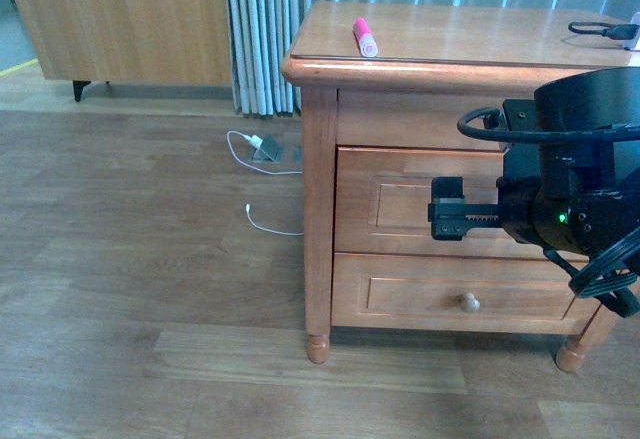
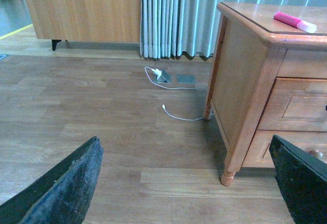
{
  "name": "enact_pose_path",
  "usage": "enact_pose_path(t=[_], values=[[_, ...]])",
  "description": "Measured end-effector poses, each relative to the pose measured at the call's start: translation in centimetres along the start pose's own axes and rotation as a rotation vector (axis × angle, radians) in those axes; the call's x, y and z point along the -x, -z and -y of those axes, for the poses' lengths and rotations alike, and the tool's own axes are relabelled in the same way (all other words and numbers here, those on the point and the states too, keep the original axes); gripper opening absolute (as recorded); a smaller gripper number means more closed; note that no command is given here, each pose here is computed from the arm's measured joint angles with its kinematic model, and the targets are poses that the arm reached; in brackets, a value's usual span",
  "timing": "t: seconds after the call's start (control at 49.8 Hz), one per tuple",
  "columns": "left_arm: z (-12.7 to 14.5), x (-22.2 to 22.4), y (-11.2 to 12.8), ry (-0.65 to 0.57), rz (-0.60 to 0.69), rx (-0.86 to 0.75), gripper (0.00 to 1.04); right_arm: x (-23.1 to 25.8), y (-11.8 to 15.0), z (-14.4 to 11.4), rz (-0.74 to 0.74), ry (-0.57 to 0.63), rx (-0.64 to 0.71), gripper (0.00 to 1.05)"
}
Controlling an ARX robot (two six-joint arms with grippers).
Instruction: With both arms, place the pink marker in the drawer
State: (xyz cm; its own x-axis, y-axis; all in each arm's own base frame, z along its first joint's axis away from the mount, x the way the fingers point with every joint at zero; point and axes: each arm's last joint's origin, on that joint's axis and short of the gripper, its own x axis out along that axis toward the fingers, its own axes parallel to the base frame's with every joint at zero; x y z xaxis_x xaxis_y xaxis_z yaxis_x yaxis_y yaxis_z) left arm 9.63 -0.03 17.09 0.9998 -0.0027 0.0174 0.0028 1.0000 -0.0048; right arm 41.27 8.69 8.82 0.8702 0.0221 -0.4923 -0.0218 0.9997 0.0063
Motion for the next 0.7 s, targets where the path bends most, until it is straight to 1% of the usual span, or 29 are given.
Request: enact_pose_path(t=[0.281, 0.663, 0.704], values=[[0.0, 0.0, 0.0, 0.0, 0.0, 0.0, 0.99, -1.7, 0.0, 0.8, 0.012, 0.036, 0.001, 0.96], [0.0, 0.0, 0.0, 0.0, 0.0, 0.0, 0.99, -2.3, 0.5, 0.9, 0.001, 0.042, 0.014, 0.96], [0.0, 0.0, 0.0, 0.0, 0.0, 0.0, 0.99, -2.3, 0.5, 1.0, 0.001, 0.043, 0.014, 0.92]])
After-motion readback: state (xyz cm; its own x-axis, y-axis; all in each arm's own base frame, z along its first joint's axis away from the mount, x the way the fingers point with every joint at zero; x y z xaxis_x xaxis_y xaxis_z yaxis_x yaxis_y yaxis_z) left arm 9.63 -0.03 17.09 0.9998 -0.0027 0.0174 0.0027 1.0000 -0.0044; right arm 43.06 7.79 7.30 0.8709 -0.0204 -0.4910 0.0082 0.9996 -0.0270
